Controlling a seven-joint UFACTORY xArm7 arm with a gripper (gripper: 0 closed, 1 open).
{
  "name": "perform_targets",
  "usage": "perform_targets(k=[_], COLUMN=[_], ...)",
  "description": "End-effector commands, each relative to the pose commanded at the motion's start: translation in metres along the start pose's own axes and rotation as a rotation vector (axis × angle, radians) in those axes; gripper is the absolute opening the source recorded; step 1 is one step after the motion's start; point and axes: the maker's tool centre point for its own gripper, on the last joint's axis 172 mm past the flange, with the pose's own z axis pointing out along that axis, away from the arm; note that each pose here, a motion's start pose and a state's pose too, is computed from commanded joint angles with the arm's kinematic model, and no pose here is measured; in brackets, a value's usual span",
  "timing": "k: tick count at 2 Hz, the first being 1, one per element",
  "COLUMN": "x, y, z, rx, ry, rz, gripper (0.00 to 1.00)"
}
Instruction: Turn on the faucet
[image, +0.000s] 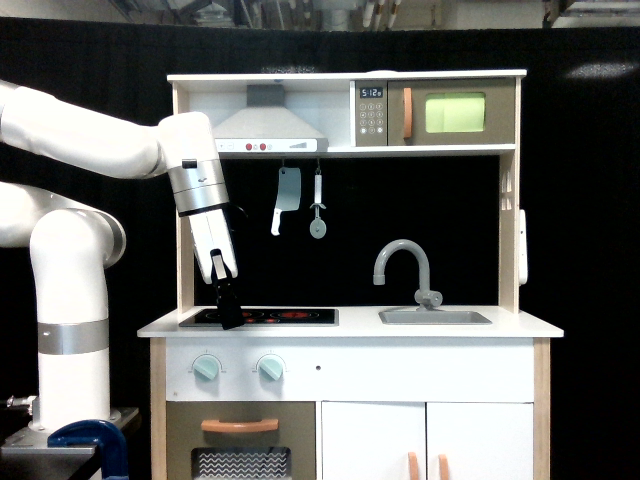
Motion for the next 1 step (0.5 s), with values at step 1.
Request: perform_targets(k=[1], x=[0.0888], y=[-0.0152], z=[-0.0054], rx=[0.41], ry=[0.24], rz=[-0.727], gripper=[1.0])
